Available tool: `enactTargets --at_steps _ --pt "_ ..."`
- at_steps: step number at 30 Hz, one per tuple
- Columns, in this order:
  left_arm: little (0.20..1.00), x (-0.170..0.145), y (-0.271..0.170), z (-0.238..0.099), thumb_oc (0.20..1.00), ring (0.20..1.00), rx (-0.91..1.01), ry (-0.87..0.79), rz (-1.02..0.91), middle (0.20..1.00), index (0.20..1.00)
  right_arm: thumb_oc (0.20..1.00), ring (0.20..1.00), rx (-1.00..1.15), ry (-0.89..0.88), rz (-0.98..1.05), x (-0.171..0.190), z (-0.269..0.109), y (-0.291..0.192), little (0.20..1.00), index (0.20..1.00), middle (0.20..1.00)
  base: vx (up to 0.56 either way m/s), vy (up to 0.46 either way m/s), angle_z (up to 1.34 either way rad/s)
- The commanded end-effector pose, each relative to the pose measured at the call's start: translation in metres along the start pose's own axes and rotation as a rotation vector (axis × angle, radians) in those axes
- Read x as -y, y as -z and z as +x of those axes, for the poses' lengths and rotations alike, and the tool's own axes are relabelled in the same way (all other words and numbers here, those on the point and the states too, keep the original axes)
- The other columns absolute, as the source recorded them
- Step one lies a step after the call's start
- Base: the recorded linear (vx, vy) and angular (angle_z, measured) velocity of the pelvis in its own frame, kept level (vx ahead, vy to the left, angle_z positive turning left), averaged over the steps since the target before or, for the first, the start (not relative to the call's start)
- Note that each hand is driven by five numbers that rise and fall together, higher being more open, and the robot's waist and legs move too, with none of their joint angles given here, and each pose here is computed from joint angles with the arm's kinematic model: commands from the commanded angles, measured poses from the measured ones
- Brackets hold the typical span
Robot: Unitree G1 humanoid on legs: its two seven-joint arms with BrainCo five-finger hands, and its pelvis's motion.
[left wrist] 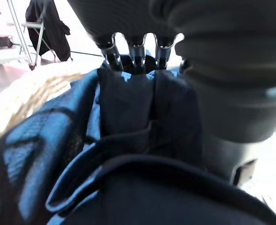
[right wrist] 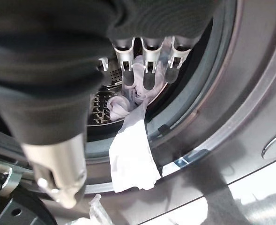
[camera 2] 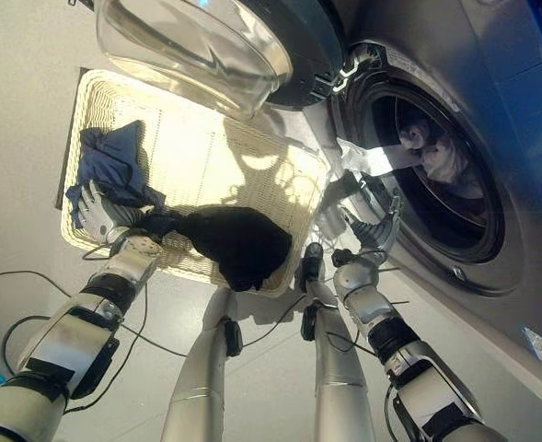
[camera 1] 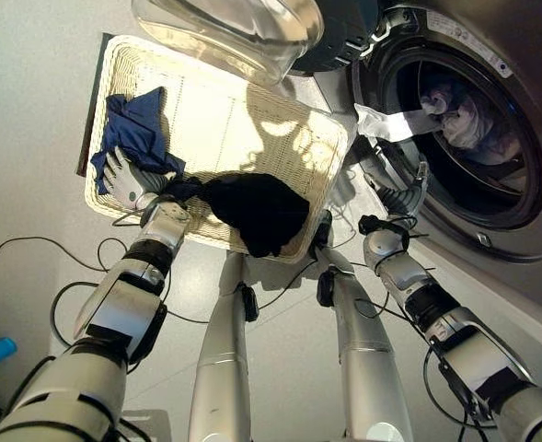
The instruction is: Put the clothes into the washing machine.
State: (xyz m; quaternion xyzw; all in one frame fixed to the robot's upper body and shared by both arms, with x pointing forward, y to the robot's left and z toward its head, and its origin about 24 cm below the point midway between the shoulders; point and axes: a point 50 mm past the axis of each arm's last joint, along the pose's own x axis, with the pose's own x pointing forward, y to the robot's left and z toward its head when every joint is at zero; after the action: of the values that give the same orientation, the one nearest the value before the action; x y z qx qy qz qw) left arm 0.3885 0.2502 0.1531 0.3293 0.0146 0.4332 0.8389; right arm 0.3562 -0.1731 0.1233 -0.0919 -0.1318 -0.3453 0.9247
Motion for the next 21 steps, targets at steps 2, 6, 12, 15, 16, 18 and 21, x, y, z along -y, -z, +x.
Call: enactTargets --at_steps 2,6,12,15,16,18,21 --pt "1.000 -0.005 0.018 0.010 1.000 1.000 -0.080 0.073 0.074 1.000 1.000 1.000 1.000 -0.027 0.038 0.087 0.004 -0.001 -0.003 1.000 1.000 1.000 0.00 0.000 0.00" --pt "1.000 -0.005 0.016 0.014 1.000 1.000 -0.091 0.139 0.145 1.000 1.000 1.000 1.000 -0.059 0.057 0.119 0.005 0.002 -0.003 1.000 1.000 1.000 0.00 0.000 0.00" --pt "1.000 -0.009 0.021 0.019 1.000 1.000 -0.137 0.198 0.270 1.000 1.000 1.000 1.000 -0.084 0.079 0.163 0.005 0.004 -0.005 1.000 1.000 1.000 0.00 0.000 0.00" --pt "0.200 -0.010 0.016 0.022 0.200 0.200 -0.103 0.199 0.288 0.200 0.200 1.000 1.000 -0.104 0.099 0.187 0.006 0.004 -0.003 1.000 1.000 1.000 0.00 0.000 -0.01" --pt "0.200 -0.010 0.015 0.022 0.200 0.200 -0.092 0.205 0.286 0.200 0.200 1.000 1.000 -0.114 0.108 0.200 0.007 0.004 -0.003 1.000 1.000 1.000 0.00 0.000 0.00" --pt "0.200 -0.010 0.014 0.023 0.200 0.200 -0.087 0.207 0.285 0.200 0.200 1.000 1.000 -0.119 0.113 0.207 0.008 0.003 -0.002 1.000 1.000 1.000 0.00 -0.003 -0.04" --pt "0.200 -0.012 0.012 0.025 0.200 0.200 -0.071 0.207 0.294 0.200 0.200 1.000 1.000 -0.131 0.127 0.230 0.010 0.004 -0.001 1.000 1.000 1.000 0.00 -0.001 -0.03"
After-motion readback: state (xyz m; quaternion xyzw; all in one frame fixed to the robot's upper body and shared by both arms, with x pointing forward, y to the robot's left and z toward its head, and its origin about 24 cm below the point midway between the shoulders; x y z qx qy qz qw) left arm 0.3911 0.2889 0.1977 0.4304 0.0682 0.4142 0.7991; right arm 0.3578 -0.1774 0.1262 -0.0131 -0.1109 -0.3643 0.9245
